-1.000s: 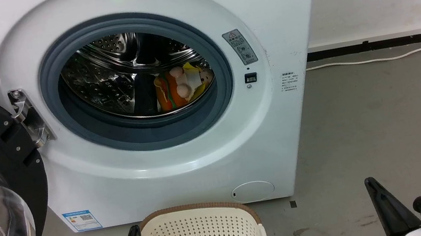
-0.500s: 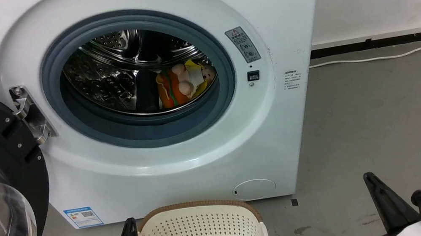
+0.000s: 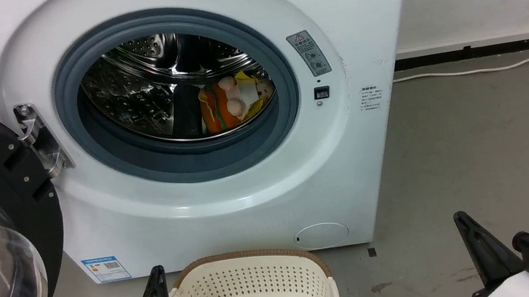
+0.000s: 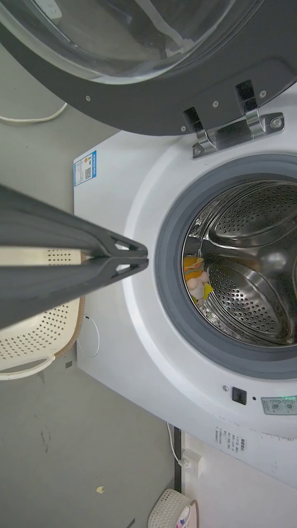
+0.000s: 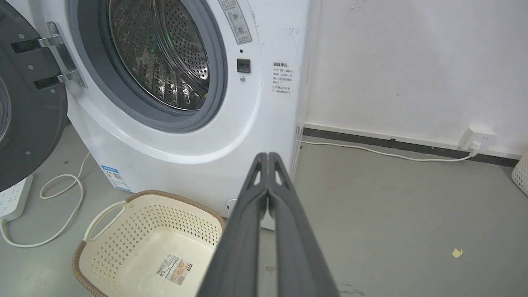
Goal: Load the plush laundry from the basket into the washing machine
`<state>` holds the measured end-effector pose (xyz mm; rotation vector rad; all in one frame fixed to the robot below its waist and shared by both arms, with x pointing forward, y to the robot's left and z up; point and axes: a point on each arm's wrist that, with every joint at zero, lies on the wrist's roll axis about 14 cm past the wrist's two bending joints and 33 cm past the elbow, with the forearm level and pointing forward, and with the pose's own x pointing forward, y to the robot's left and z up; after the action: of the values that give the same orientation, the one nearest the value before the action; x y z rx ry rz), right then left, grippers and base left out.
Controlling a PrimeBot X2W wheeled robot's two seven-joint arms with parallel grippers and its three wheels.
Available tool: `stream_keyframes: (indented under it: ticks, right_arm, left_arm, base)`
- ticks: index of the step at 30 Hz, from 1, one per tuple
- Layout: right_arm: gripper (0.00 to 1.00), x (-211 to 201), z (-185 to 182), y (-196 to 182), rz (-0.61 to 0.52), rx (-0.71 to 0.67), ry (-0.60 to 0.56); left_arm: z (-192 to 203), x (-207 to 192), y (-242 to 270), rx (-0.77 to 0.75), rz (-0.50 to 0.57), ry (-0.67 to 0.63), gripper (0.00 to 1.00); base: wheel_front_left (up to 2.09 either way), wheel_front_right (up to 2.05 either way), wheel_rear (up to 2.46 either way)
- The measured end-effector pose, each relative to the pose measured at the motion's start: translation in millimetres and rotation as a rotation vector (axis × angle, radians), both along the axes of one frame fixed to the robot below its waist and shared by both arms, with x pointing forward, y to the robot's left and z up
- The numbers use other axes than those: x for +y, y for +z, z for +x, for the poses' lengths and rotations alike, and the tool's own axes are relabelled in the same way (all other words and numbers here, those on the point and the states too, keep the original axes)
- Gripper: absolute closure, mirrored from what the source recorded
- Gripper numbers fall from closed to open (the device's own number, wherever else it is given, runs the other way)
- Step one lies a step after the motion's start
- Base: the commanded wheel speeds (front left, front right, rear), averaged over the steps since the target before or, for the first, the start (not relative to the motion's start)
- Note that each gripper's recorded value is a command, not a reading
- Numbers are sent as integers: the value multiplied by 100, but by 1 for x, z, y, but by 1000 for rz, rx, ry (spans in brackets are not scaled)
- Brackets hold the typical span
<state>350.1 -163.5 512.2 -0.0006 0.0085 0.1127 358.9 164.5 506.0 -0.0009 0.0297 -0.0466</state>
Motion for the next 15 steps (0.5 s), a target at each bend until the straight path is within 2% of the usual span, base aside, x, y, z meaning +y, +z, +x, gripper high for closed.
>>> stream_keyframes:
  ticks: [15]
  right_arm:
    - [100, 2, 8, 2, -17, 10, 6]
  left_arm:
    - [5, 6, 7, -6, 17, 22, 100]
  base:
    - [0, 0, 0]
